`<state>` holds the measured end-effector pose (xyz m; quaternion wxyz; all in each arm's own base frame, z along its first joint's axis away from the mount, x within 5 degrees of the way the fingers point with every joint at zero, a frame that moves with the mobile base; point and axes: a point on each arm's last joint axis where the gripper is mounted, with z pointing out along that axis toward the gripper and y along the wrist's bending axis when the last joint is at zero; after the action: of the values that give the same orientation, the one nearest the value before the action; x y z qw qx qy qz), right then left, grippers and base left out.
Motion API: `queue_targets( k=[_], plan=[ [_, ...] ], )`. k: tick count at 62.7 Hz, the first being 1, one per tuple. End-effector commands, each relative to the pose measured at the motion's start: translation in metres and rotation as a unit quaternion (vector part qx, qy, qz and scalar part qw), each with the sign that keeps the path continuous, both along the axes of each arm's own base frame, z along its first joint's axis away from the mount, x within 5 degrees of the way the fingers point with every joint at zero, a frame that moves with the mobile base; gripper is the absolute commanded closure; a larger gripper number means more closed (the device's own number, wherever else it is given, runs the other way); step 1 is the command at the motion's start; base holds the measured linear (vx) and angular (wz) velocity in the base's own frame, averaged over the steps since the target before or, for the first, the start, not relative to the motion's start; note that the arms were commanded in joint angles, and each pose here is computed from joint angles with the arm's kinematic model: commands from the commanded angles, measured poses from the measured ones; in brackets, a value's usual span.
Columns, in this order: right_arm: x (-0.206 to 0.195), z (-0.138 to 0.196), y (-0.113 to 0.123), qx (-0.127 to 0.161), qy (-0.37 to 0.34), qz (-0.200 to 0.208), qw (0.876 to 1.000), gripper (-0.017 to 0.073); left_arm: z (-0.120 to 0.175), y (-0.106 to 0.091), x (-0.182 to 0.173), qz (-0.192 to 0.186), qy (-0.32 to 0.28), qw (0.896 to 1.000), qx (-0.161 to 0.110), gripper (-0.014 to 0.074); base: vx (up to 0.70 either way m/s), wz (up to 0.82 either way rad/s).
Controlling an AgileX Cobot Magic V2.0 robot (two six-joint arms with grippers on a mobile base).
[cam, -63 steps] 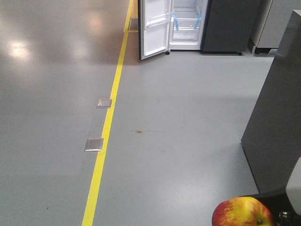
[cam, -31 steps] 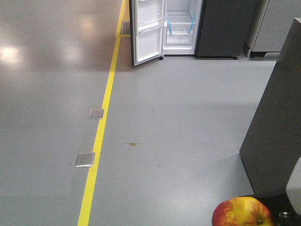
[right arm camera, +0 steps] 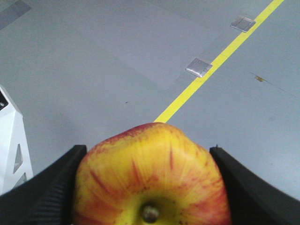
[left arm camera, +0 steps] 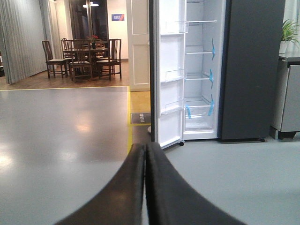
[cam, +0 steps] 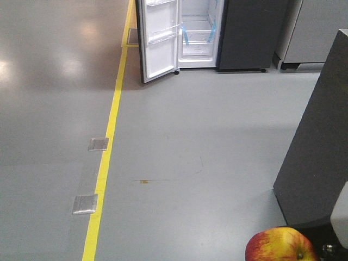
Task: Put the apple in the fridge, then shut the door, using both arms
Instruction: 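Drive toward the open white refrigerator carrying the apple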
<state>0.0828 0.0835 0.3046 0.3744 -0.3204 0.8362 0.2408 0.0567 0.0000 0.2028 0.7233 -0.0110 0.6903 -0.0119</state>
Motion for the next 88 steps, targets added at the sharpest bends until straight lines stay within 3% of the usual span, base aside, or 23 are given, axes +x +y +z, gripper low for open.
queue_targets(
  k=[1,88],
  plan=[
    [0.0026,0.0134,0.0015,0.031,-0.029,-0.009,0.999,0.0124,0.0001,0.0002,-0.0009,0.000,-0.033,0.999,-0.005,0.0600,0.25,-0.08],
    [0.0021,0.0129,0.0015,0.029,-0.026,-0.007,0.999,0.0124,0.0001,0.0002,-0.0009,0.000,-0.033,0.999,-0.005,0.0600,0.28,0.02]
  ],
)
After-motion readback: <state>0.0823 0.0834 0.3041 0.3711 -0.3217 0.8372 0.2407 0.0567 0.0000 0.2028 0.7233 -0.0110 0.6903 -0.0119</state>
